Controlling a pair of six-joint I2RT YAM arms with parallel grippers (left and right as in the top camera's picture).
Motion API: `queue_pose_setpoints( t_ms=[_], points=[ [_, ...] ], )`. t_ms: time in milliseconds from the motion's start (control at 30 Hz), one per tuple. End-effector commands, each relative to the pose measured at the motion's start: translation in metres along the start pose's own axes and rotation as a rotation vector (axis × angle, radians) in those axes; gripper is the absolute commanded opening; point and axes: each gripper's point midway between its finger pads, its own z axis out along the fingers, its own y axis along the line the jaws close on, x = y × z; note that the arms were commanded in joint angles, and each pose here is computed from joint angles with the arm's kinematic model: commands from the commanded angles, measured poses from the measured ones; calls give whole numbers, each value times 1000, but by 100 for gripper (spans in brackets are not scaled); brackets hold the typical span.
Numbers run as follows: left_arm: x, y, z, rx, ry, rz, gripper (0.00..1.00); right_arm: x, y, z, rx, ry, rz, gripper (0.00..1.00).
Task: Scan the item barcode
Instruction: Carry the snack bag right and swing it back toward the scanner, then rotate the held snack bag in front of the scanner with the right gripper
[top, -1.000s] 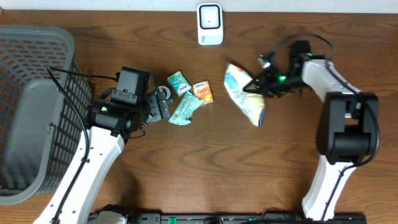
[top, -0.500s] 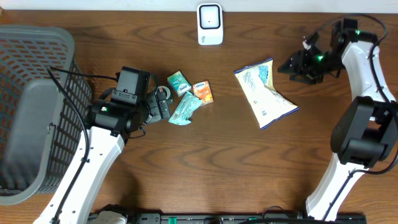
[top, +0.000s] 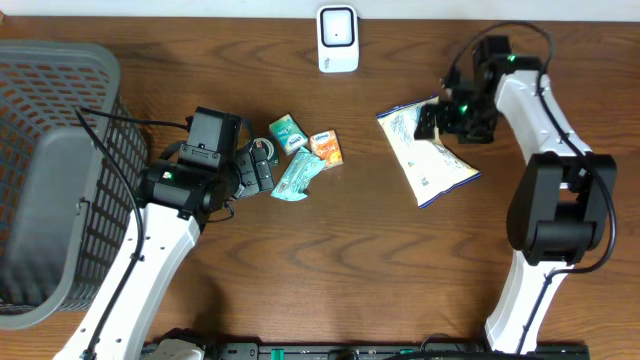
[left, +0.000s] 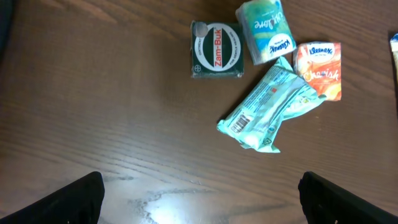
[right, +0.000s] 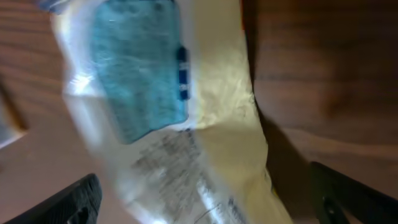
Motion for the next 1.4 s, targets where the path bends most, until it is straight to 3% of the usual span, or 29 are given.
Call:
queue_pose_setpoints(
  t_ms=[0, 100, 167, 267, 467, 700, 1000, 1367],
  points=[
    [-4, -1, -4, 4, -13, -3, 98, 15, -2, 16, -8, 19, 0, 99],
    [-4, -1, -4, 4, -13, -3, 97, 24, 0, 28, -53, 34, 11, 64],
    [-4, -1, -4, 4, -13, -3, 98, 27, 2, 30, -78, 39, 16, 46],
    [-4, -1, -4, 4, -13, -3, 98, 23, 8, 25, -104, 29, 15, 28],
    [-4, -1, -4, 4, -13, -3, 98, -2, 38, -12, -222, -23, -7, 3],
    [-4, -1, -4, 4, -13, -3, 98, -41, 117, -86, -597, -176, -140, 1],
    [-4, -1, -4, 4, -13, -3, 98, -36, 197, -179, -1212, -309, -433, 1],
    [-4, -1, -4, 4, -13, -3, 98, -35, 209, -172, -1191, -280, -430, 1]
  ],
)
